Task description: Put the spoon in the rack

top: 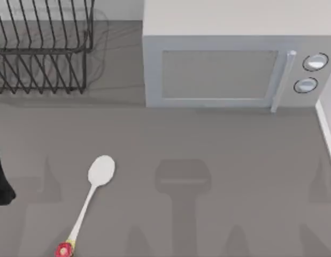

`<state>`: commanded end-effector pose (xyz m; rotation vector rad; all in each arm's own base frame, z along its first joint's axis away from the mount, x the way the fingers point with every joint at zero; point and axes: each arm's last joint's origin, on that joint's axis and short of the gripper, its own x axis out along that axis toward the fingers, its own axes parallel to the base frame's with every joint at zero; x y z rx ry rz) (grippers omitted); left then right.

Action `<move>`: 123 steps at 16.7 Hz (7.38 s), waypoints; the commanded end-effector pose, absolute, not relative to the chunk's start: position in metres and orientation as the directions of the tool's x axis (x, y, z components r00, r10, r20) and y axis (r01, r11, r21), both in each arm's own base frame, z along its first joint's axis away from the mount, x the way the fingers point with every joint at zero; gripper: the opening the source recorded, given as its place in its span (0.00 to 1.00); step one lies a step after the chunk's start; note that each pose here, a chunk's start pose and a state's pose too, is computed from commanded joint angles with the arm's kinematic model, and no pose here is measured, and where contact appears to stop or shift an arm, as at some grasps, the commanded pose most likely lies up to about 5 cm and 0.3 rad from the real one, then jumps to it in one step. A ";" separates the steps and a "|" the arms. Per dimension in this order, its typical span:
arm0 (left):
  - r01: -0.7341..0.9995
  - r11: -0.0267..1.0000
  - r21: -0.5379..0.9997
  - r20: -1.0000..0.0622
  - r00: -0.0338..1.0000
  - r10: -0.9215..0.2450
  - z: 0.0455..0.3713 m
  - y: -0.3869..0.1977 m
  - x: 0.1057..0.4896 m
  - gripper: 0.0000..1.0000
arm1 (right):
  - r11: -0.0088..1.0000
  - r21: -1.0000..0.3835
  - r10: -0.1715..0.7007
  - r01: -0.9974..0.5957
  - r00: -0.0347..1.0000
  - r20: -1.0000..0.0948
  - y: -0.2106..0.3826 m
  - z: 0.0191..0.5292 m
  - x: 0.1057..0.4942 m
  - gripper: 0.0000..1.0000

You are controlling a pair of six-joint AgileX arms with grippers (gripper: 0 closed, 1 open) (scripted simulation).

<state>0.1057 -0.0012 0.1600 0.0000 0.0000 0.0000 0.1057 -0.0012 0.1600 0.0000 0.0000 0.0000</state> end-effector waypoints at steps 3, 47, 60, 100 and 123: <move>0.006 1.000 -0.002 -0.011 1.000 -0.006 0.162 -0.002 0.106 1.00 | 1.000 0.000 0.000 0.000 1.000 0.000 -0.001 0.160 0.106 1.00; 0.296 0.955 -0.003 -1.000 -0.006 -0.002 0.092 -0.128 0.235 1.00 | 1.000 0.000 0.000 0.000 1.000 0.000 -0.001 0.160 0.106 1.00; 0.296 0.955 -0.003 -1.000 -0.006 -0.002 0.092 -0.128 0.235 0.17 | 1.000 0.000 0.000 0.000 1.000 0.000 -0.001 0.160 0.106 1.00; 0.222 0.972 -0.081 -0.953 0.269 -0.141 0.330 -0.095 0.243 0.00 | 1.000 0.000 0.000 0.000 1.000 0.000 -0.001 0.160 0.106 1.00; 0.023 1.000 0.000 -0.001 1.000 -0.023 0.416 0.030 0.193 0.00 | 1.000 0.000 0.000 0.000 1.000 0.000 -0.001 0.160 0.106 1.00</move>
